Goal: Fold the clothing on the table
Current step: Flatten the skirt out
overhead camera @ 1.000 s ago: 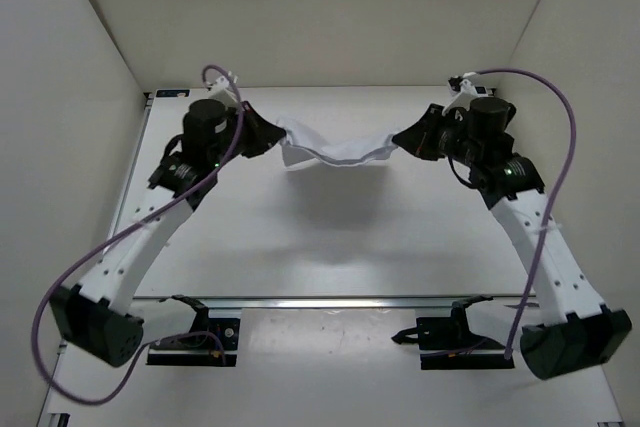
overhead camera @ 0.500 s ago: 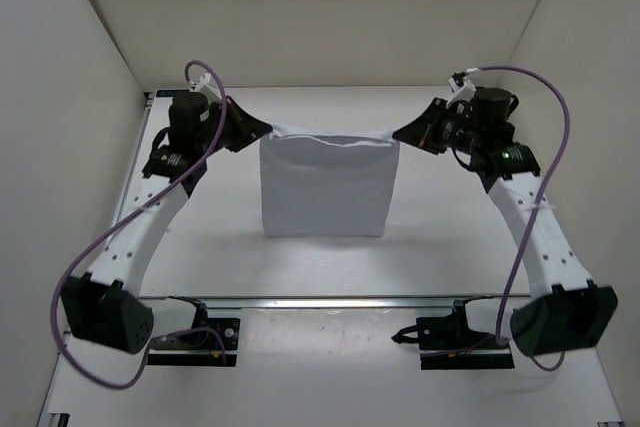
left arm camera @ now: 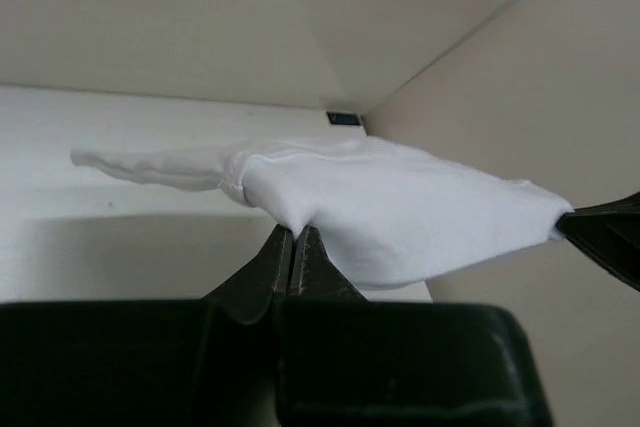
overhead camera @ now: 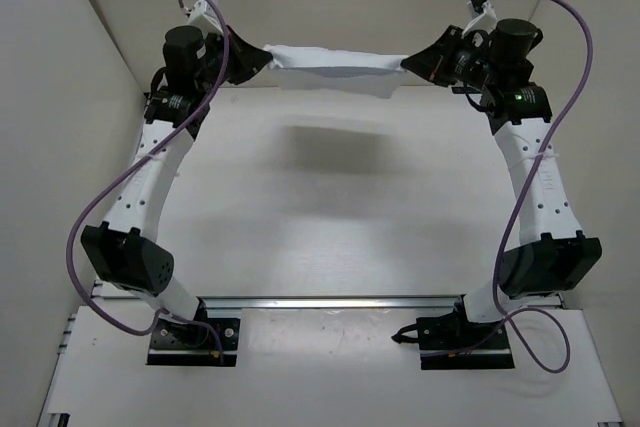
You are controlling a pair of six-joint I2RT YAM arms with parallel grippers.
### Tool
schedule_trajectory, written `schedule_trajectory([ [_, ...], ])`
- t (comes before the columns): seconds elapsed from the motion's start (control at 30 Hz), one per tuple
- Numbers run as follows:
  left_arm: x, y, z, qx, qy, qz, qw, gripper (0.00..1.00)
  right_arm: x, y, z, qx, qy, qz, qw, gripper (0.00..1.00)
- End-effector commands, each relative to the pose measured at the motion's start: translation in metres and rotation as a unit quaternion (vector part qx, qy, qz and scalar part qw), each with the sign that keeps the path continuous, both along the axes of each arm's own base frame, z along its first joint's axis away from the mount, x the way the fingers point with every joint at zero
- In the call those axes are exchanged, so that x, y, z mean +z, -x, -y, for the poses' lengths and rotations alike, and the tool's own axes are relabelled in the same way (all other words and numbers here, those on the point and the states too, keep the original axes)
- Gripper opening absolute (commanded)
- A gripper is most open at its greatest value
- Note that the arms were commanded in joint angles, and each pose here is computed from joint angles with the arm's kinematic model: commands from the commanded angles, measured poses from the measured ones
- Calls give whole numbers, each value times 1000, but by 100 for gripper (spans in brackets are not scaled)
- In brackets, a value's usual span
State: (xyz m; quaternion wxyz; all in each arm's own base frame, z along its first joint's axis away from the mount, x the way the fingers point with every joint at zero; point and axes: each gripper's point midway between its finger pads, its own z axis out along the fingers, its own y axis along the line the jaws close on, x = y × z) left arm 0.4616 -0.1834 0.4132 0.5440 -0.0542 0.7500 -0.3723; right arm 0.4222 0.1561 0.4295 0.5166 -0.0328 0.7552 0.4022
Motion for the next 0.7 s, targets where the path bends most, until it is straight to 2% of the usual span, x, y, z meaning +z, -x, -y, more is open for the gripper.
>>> schedule_trajectory([
  [0.0,-37,7,-9,-2,-7,-22,1000,0,-49,-5,11,7,-5,-44,999,0],
  [0.03,-35,11,-6,-15,6,-5,1000,0,-79,-2,12,5,1,-68,998,0],
  [0.07,-70,13,-4,-23,12,-29,999,0,-116,1,16,-4,4,-100,995,1],
  [0.1,-112,22,-4,-32,17,-73,997,0,-129,5,18,-6,14,-104,994,0],
  [0.13,-123,26,0,-40,23,-70,996,0,-166,15,20,-8,18,-139,990,0],
  [0.17,-165,38,-1,-46,24,-111,992,0,-182,22,22,-12,16,-151,988,0],
  [0.23,-239,70,3,-66,26,-186,980,0,-247,55,23,-14,16,-223,974,0],
  [0.27,-254,82,7,-74,32,-204,976,0,-272,76,22,-14,16,-255,967,1],
  [0.3,-281,105,10,-87,30,-237,967,0,-275,87,21,-20,20,-256,966,0],
  [0.33,-304,129,13,-96,27,-267,958,0,-301,109,18,-19,24,-293,956,0],
  [0.4,-335,163,11,-95,6,-306,947,0,-309,135,22,-35,26,-303,952,0],
  [0.47,-355,198,7,-93,-14,-344,934,0,-332,171,25,-47,31,-361,931,0],
  [0.5,-357,213,9,-97,-21,-347,933,0,-329,176,26,-54,27,-361,931,0],
  [0.57,-362,238,4,-93,-35,-364,926,0,-340,201,31,-61,41,-396,915,0],
  [0.67,-351,259,-5,-82,-45,-349,932,0,-348,230,34,-61,56,-425,902,0],
])
